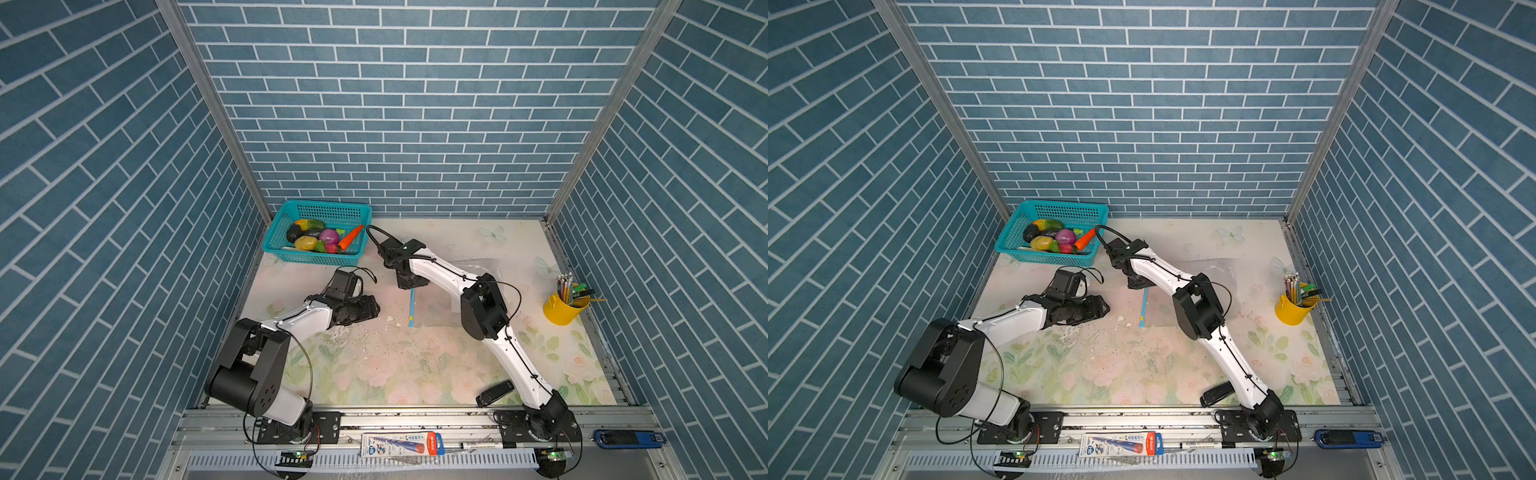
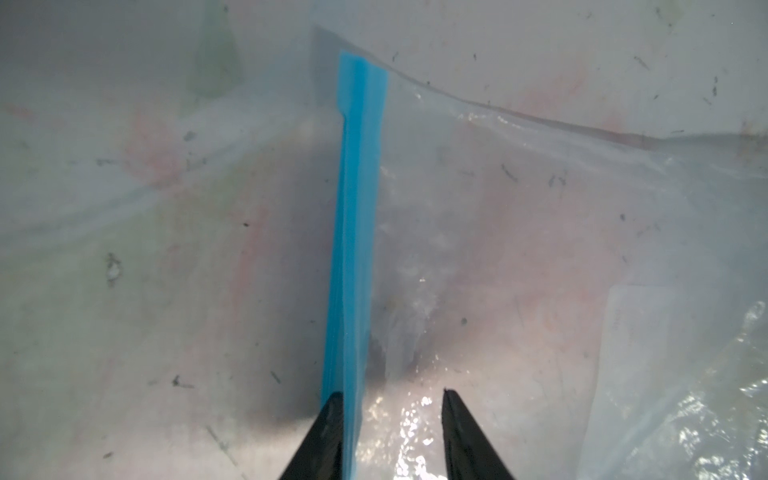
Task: Place the food in the zip-top bag and seal the zipper
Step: 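Grasp the far end of the blue zipper strip with the right gripper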
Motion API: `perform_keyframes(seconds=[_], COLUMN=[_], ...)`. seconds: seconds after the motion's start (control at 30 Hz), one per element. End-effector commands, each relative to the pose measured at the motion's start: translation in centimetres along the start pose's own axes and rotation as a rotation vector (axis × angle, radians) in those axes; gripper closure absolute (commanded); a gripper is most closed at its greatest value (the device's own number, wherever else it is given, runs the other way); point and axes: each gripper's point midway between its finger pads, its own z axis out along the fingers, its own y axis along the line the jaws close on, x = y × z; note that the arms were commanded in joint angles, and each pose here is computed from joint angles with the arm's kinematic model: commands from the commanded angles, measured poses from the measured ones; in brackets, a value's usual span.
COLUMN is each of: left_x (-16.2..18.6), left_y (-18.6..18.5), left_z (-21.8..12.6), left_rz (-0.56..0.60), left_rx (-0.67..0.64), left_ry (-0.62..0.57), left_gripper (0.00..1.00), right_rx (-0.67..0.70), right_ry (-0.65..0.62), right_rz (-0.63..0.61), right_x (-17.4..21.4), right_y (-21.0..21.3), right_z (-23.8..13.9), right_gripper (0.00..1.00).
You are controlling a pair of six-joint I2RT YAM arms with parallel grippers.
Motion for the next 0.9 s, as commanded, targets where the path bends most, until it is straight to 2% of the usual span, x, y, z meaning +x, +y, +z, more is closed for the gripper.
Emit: perform_keyframes(seconds=[0.0, 0.2, 0.3, 0.47, 0.63, 0.87], left_x=[-0.2, -0.1, -0.1, -0.1, -0.3, -0.8], left_y=[0.2, 0.2, 0.2, 0.2, 0.1, -1.5], left_z=[0.1, 0.2, 0.2, 0.1, 0.2, 0.6], left_rz=[-0.006, -0.007, -0.009, -0.009, -0.021, -0.056], left_rx=[-0.004, -0.005, -0.004, -0.005, 0.003, 0.084], left_ry=[0.000, 0.002, 0.002, 0.000, -0.007, -0.014], left_gripper=[0.27, 0.27, 0.27, 0.27, 0.27, 0.27], right_rx=[0.043, 0.058, 0.046, 0.025, 0.005, -0.040], right_ry=[0.012, 0.036, 0.050, 0.044, 0.017, -0.012], right_rz=[-0.015, -0.029, -0.032, -0.028, -0.033, -0.036], right_x=[0.9, 2.0, 2.3, 2.1, 1.3, 0.7], right_y=[-0.5, -0.4, -0.2, 0.0, -0.4, -1.3], right_z=[0.1, 1.1, 1.4, 0.6, -1.2, -4.5], right_gripper=[0.65, 0.73, 0.85, 0.93, 1.00, 1.00])
